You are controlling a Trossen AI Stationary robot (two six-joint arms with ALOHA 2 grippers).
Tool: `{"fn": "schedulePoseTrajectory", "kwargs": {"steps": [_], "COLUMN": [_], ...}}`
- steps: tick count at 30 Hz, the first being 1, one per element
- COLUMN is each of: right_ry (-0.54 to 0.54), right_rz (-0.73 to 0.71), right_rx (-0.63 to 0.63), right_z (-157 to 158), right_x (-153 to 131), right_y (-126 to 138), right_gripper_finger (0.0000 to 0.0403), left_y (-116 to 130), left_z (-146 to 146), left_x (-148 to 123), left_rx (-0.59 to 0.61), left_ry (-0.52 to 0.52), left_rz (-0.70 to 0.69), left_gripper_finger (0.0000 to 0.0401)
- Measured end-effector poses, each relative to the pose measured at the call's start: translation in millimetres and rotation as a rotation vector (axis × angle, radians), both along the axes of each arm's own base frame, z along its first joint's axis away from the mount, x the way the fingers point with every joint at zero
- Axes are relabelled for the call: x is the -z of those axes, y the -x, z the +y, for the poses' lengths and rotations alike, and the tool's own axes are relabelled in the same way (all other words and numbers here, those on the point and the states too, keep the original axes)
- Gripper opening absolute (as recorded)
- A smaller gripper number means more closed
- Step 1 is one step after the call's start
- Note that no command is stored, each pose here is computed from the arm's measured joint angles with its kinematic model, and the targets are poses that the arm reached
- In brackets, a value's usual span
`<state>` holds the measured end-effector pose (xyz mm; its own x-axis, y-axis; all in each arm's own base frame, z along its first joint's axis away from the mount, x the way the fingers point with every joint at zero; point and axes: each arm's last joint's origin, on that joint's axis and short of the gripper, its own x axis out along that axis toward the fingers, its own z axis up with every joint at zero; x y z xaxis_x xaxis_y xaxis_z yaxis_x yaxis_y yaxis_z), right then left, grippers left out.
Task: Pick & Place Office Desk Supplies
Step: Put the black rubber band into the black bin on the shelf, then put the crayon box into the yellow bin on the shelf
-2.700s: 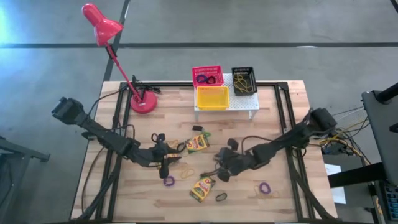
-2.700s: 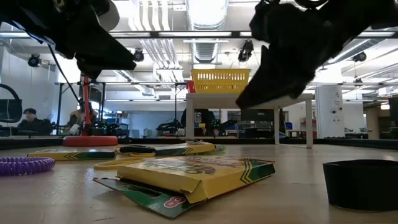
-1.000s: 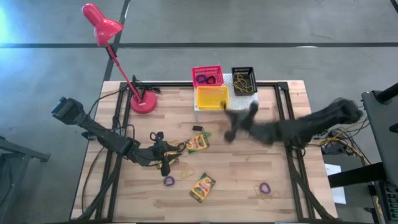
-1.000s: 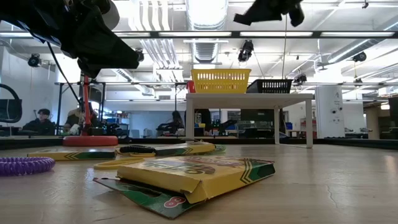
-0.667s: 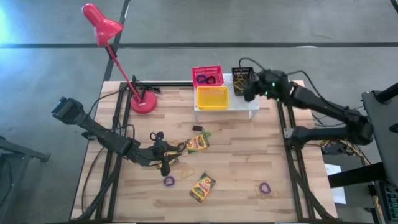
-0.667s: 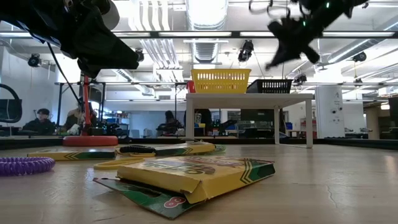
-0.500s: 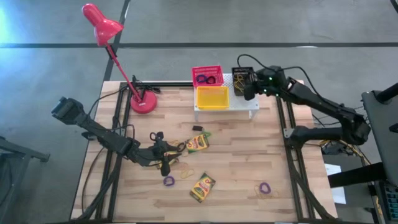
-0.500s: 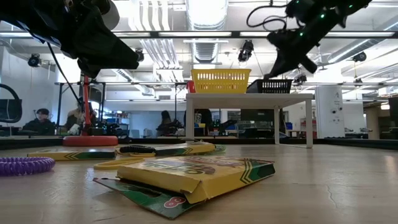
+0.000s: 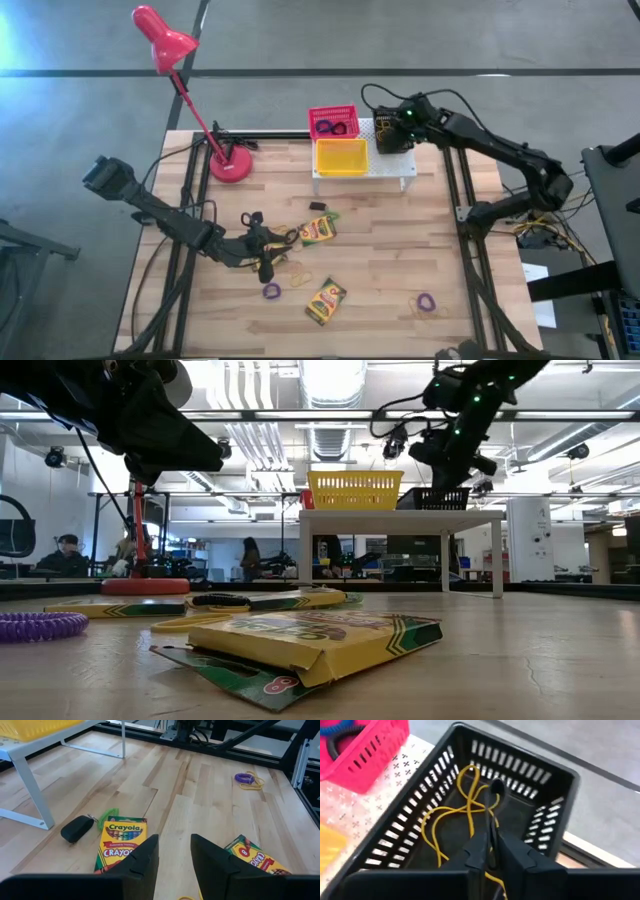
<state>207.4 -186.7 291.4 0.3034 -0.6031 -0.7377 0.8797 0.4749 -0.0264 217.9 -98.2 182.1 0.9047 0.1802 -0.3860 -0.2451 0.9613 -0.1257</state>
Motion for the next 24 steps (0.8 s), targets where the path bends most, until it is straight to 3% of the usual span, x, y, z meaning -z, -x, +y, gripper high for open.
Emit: {"fn": "schedulePoseTrajectory", "kwargs": {"steps": [7, 11, 19, 24], "right_ry": [0.053, 0.091, 0.136, 0.099], "right_rz": [0.031, -0.007, -0.089, -0.158], "right_rx": [0.001, -0.059, -0.234, -0.499], "right_z": [-9, 10, 95, 181], "right_x": [-19, -34, -45, -14], "right_y": [-10, -14, -18, -32], "right_gripper_finger": [0.0118, 0.0142, 0.0133, 0.0119], "left_y": [0, 0, 0, 0], "left_z": [0, 0, -1, -4], "left_x": [0, 0, 0, 0], "left_rx": [0.001, 0.008, 0.014, 0.096], "left_ry": [0.001, 0.012, 0.018, 0.058], "left_rz": [0.0, 0.002, -0.002, 0.015], "left_gripper_finger": [0.0119, 0.0119, 0.0119, 0.0119]}}
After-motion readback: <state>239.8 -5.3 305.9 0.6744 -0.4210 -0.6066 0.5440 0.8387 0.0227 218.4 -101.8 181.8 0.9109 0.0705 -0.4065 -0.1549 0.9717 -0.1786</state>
